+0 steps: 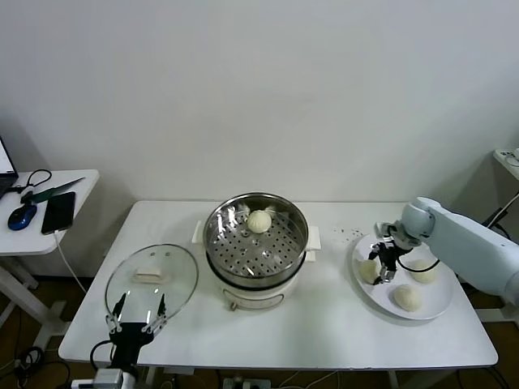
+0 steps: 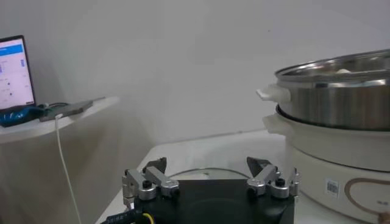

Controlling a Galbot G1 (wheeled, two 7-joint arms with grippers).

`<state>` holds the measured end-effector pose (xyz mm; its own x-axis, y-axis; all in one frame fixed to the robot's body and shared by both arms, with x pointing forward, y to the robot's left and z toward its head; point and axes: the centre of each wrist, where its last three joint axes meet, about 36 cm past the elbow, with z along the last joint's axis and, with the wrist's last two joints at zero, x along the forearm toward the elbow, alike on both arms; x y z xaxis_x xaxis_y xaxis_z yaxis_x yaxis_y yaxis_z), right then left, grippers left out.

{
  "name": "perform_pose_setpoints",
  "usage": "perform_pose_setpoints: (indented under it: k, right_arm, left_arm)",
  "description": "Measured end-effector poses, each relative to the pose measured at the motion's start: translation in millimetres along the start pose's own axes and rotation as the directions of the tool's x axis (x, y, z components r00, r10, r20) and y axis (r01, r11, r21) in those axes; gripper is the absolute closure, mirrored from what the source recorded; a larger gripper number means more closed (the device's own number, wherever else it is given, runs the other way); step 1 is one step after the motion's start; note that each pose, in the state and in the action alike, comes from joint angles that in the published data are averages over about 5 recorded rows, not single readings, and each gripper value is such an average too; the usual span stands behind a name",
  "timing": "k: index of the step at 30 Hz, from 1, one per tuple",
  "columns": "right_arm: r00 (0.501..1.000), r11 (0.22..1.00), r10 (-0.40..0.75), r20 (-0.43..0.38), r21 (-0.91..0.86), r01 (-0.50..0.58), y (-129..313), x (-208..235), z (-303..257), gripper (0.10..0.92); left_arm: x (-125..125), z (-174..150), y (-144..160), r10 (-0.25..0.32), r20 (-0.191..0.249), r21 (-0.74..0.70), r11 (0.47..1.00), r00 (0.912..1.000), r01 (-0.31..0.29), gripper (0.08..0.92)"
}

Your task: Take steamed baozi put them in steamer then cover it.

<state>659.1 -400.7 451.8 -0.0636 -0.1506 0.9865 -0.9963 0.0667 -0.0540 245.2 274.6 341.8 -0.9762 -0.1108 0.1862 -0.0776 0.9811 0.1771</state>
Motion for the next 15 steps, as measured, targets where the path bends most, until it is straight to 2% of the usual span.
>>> perform_pose_setpoints:
  k: [7,15]
  right_arm:
    - [0.999,0.999,0.044,0.018,0.001,-0.044,-12.7,38.0,-4.7,0.318]
    - [0.989,0.991,0.129,0.073,0.034,-0.132,-46.4,125.3,-51.9,0.318]
  left_arm:
    - [1.1,0.4,-1.1,0.003,-0.001,0.001,1.000,1.0000,-0.003,0.177]
    - [0.7,-1.5,-5.9,0.017,0.005,0.008,1.000,0.9998,-0.017,0.177]
